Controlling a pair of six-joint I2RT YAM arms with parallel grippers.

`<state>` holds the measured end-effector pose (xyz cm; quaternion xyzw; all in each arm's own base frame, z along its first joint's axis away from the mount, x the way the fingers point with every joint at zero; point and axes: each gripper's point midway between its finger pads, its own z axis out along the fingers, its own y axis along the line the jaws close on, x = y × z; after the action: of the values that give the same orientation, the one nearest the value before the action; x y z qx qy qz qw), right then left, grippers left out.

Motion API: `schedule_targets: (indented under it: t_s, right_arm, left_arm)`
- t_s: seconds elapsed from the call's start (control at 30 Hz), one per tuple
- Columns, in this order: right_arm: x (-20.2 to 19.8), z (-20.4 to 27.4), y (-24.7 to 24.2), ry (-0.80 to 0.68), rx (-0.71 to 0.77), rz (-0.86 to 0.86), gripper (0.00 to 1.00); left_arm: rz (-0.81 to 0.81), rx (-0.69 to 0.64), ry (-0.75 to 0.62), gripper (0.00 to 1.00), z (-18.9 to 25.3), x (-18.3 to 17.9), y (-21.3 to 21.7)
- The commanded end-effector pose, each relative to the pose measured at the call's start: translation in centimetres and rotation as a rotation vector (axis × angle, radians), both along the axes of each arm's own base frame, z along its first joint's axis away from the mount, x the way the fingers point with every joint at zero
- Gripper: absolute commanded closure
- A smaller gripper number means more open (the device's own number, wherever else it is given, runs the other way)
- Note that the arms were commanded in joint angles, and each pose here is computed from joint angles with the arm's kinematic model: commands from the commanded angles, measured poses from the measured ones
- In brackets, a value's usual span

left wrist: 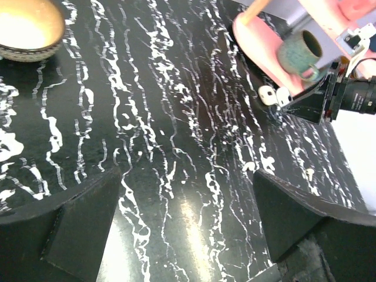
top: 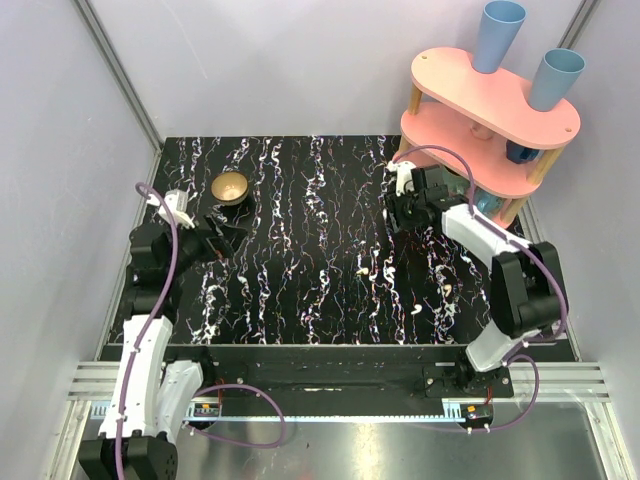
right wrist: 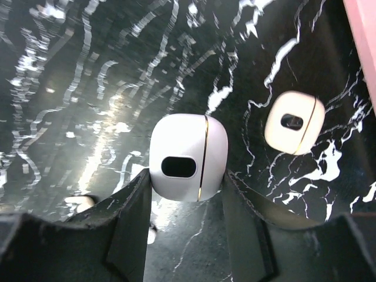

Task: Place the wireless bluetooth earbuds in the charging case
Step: Pick up the charging case from the corner of the board, then pass from the right arm to the left

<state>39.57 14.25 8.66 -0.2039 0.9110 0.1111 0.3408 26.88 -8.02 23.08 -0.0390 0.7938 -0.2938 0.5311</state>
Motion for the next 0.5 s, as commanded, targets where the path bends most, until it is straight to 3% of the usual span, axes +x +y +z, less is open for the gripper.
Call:
schedule_targets:
  t_s: [0.0,0.27,0.47]
  right_arm:
    - [-1.2,5.1,4.0,-0.124,0.109,0.101,0.9]
    - [-7.7,11.2,9.0,-0.351,0.156,0.379,0.9]
    - [-13.2,14.4,11.1,-0.478,0.169,0.56,0.91]
  left_arm:
    - [-0.145,-0.075,-0.029,0.01,1.0,0.0,-2.2]
    - [-0.283,-0.23,0.037,0.01,0.3,0.0,-5.3]
    - [-0.42,-0.209,0.04,0.01,2.7,-0.7,-11.3]
